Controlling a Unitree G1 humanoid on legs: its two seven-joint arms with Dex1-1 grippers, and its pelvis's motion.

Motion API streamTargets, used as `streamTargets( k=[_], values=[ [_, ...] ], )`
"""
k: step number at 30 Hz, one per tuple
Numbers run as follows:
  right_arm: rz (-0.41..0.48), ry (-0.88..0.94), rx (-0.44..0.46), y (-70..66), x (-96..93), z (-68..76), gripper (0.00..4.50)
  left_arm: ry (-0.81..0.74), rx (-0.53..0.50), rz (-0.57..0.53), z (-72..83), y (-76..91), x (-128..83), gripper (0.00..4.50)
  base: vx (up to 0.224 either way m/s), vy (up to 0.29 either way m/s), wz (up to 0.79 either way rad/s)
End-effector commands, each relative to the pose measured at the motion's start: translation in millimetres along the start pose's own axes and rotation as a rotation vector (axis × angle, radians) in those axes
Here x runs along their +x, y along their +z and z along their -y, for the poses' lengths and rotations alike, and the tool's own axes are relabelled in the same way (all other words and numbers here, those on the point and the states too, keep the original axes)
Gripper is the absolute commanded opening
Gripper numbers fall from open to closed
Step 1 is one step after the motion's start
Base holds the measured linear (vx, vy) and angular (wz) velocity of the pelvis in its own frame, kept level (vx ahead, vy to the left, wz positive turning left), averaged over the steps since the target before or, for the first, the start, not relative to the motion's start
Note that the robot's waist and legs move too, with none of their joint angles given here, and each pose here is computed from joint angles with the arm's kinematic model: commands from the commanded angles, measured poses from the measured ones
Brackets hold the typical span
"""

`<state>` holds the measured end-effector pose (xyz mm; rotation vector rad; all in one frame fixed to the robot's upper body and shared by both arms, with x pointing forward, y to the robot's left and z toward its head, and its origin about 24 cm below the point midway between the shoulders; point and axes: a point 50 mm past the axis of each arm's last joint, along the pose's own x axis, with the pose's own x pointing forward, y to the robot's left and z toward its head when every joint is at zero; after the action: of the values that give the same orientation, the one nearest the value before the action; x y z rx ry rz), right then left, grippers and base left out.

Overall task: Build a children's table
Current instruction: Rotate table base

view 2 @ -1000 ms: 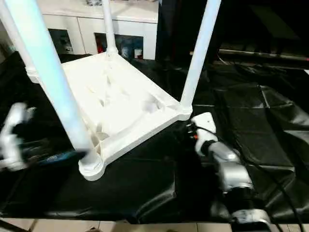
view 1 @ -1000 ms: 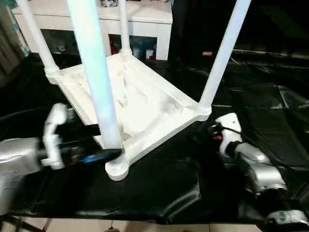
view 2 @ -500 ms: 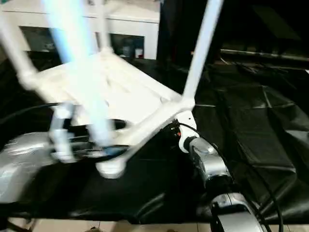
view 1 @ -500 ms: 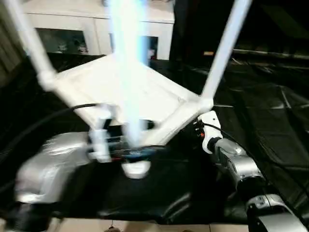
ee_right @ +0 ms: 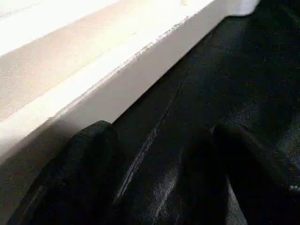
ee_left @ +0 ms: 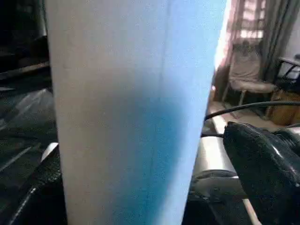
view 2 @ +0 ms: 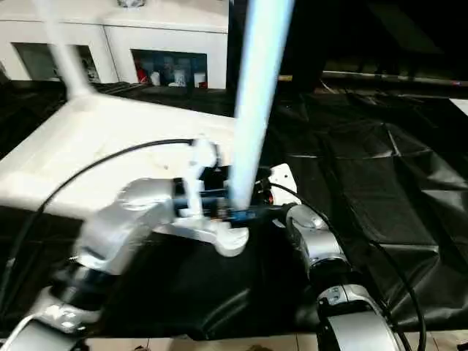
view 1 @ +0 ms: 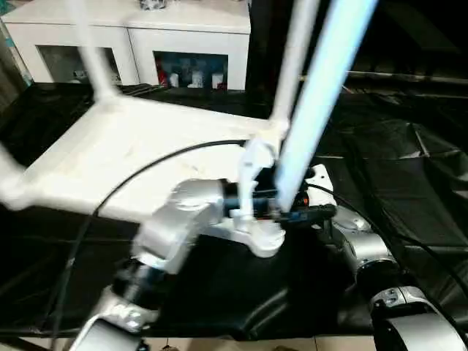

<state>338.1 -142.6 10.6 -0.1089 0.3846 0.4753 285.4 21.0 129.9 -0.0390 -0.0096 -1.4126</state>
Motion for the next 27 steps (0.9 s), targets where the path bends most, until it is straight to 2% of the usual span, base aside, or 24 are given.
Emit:
streamTargets(
  k=[1, 7, 11, 15, 18, 21, 24, 25, 26, 27],
  values=[
    [0.049, 0.101, -0.016, 13.2, 8.6, -16.9, 3.85, 0.012, 0.032, -0.027, -0.4, -1.8, 11, 4.48, 0.0, 0.0, 0.0],
    [0.065, 0.101, -0.006, 14.9, 8.2, -14.1, 3.85, 0.147, 0.078, -0.075, -16.8, -11.0, 13, 4.48, 0.0, 0.0, 0.0],
    [0.074, 0.114, -0.007, 15.4, 7.3, -14.2, 3.85, 0.186, 0.091, -0.06, -19.8, -10.5, 16, 4.48, 0.0, 0.0, 0.0],
    [0.112, 0.049, -0.004, 19.7, 0.1, 3.3, 3.85, 0.21, 0.099, 0.011, -24.9, -2.9, 15, 4.48, 0.0, 0.0, 0.0],
    [0.144, -0.012, 0.0, 23.9, -13.0, 27.9, 3.85, 0.053, 0.104, 0.006, -17.0, -2.6, -4, 4.48, 0.0, 0.0, 0.0],
    [0.149, -0.006, -0.024, 25.2, -23.0, 39.6, 3.85, -0.019, 0.086, -0.043, -12.4, -8.8, -20, 4.48, 0.0, 0.0, 0.0],
    [0.142, 0.09, -0.09, 25.7, -37.2, 44.9, 3.85, -0.068, 0.107, -0.176, -13.1, -24.3, -41, 4.48, 0.0, 0.0, 0.0],
    [0.142, 0.09, -0.09, 25.7, -37.2, 44.9, 3.85, -0.068, 0.107, -0.176, -13.1, -24.3, -41, 4.48, 0.0, 0.0, 0.0],
    [0.137, 0.186, -0.134, 26.4, -46.9, 43.1, 3.85, -0.07, 0.118, -0.249, -18.1, -31.7, -51, 4.48, 0.0, 0.0, 0.0],
    [0.132, 0.213, -0.149, 26.4, -50.3, 42.8, 3.85, -0.072, 0.121, -0.273, -19.8, -33.7, -55, 4.2, 0.0, 0.0, 0.0]
  ],
)
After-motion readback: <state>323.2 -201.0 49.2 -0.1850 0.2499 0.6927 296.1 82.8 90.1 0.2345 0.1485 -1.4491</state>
